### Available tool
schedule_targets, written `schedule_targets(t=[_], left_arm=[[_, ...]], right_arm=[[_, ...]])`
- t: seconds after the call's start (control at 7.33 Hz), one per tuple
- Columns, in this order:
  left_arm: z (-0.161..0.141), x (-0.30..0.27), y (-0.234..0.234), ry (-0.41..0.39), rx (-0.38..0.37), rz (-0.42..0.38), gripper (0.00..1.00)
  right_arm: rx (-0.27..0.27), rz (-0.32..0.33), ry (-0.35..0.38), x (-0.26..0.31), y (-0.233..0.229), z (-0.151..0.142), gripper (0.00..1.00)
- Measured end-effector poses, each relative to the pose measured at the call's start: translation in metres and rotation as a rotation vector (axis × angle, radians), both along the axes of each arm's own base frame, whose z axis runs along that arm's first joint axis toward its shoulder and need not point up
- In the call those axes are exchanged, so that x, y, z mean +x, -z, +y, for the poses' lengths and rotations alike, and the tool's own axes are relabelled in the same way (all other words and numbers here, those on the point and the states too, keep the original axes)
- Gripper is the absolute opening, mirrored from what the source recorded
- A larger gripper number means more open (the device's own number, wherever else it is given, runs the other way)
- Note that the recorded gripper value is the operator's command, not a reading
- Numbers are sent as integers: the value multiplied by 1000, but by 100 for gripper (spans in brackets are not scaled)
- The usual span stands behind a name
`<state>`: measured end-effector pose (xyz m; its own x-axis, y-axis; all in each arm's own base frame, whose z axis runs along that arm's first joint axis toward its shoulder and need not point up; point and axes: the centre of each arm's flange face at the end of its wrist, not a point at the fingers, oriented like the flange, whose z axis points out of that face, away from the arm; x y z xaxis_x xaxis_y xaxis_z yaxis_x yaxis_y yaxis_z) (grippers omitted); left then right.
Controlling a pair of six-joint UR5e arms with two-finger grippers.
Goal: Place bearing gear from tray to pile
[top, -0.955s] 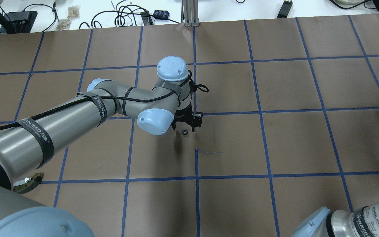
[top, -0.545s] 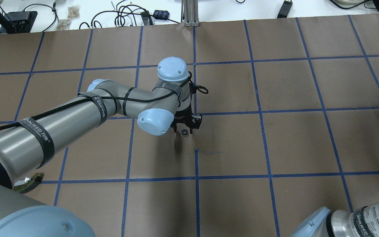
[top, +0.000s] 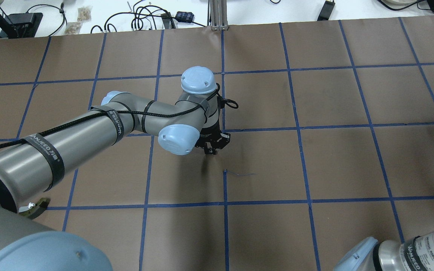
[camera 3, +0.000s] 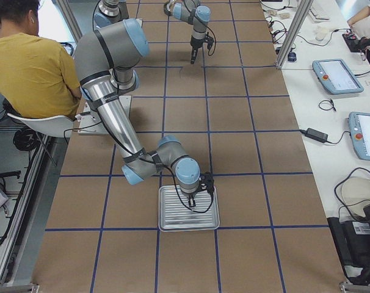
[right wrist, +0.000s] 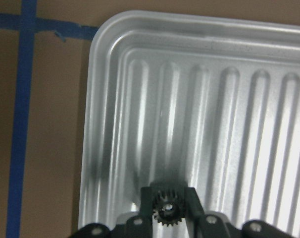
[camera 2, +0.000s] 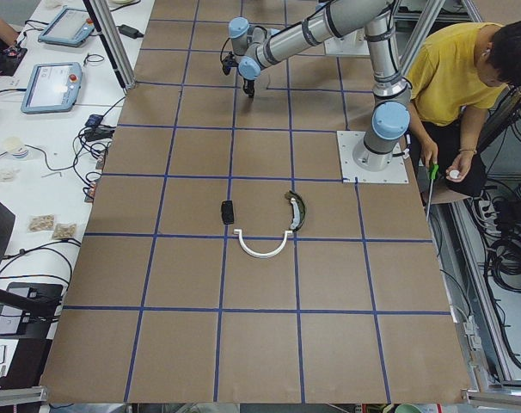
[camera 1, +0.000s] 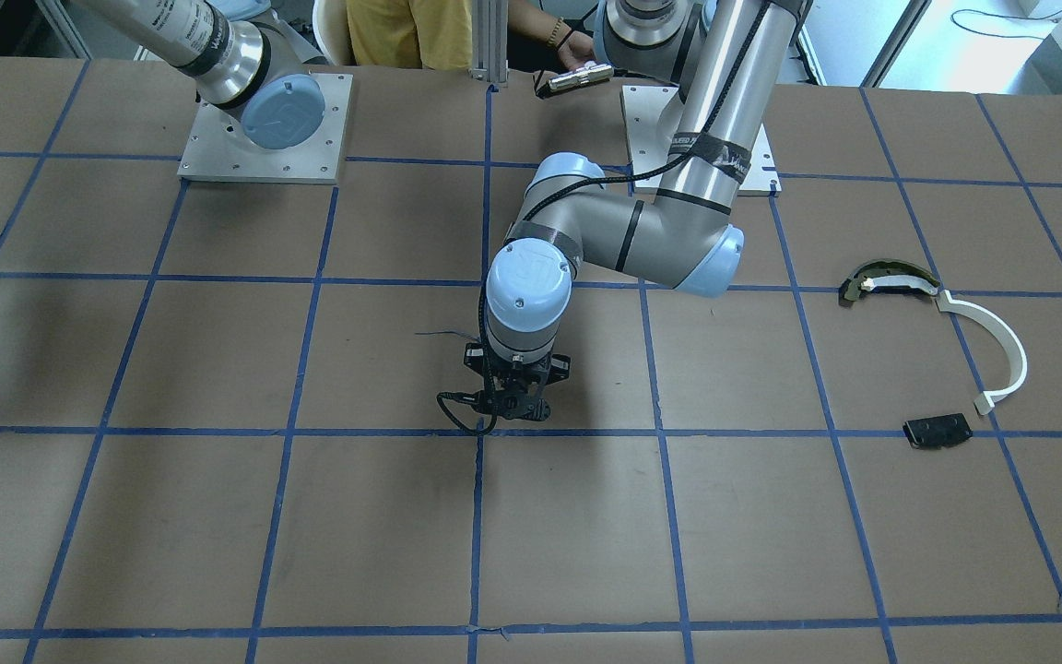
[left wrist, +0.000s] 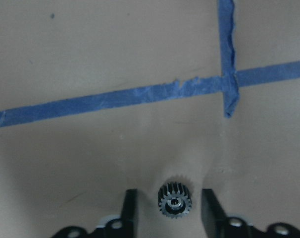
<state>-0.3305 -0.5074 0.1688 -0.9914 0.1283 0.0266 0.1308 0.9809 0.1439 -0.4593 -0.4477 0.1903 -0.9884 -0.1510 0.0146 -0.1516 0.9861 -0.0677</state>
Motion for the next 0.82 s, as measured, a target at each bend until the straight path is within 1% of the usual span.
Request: schedule_targets(t=[0.14,0.27,0.41,0.55,0.68,0.82], left_arm=[[-2,1,-2,1,-8,-1,0],[-8,4,-11,3,-27,-4,0],[-21,17,-27,-13,-53,-22,0],[-45,50,-51,-57,-71,-44,0],[-72,95,-77,-86,-70,-53,0],[-97,157,-102,-83,-57,-67,0]], right_arm=[[-18,22,-19,15,-24,-10,0],[-43,45,-57,44,-52,-25,0],[-65,63,-93,91,-78,-43,0],[-81,67,-109,159,-97,-60,0],[-92,51,-101,235,-106,-71,0],[-97,26,-74,315,-109,-77,0]])
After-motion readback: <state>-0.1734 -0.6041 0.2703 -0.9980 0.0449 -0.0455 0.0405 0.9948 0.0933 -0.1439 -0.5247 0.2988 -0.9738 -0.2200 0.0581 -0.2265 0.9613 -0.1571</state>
